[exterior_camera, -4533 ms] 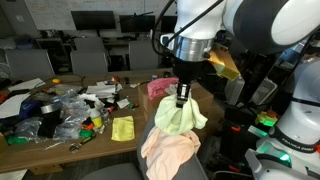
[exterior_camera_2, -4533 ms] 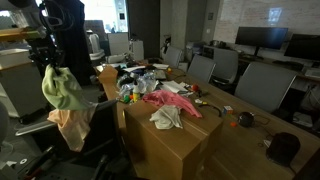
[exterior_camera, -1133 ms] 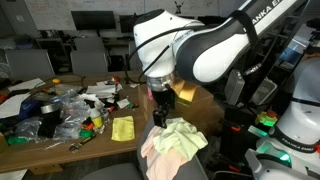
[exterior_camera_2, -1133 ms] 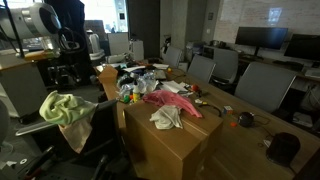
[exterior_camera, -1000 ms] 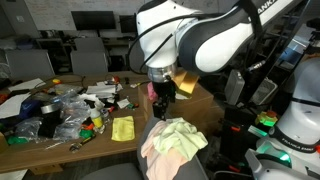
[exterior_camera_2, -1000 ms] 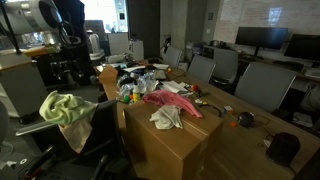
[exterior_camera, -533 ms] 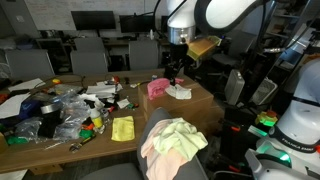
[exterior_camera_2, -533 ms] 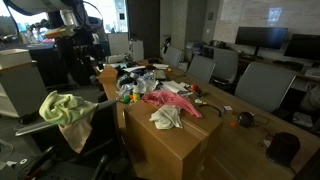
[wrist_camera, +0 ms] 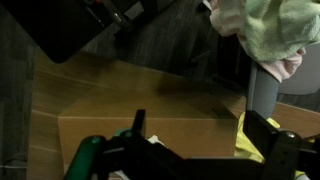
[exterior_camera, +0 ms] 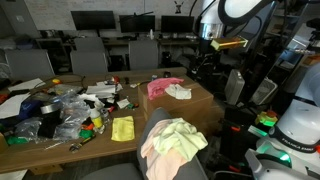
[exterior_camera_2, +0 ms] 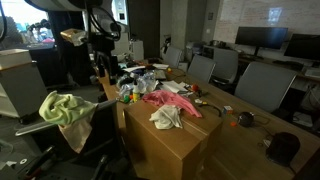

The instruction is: Pick the clothes on the box and put them on the back rest of the chair

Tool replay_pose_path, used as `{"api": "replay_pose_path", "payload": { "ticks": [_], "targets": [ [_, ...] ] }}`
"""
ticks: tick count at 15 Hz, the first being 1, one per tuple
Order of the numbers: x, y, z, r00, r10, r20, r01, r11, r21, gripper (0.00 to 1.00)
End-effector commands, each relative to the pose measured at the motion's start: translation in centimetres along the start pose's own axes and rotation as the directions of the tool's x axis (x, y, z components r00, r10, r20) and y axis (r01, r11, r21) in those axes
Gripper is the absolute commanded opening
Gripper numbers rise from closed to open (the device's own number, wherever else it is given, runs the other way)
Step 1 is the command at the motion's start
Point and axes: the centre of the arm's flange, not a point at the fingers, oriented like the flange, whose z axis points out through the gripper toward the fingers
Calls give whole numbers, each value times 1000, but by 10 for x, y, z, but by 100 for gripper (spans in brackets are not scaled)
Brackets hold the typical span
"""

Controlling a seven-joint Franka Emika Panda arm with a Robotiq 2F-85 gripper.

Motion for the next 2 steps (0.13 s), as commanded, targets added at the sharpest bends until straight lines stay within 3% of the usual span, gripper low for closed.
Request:
{"api": "replay_pose_path", "payload": {
  "ticks": [1, 2],
  "targets": [
    [-25, 63, 5, 997, 69, 17, -71, 991, 115, 100],
    [-27, 77, 8, 997, 79, 23, -81, 987, 137, 100]
  ]
}}
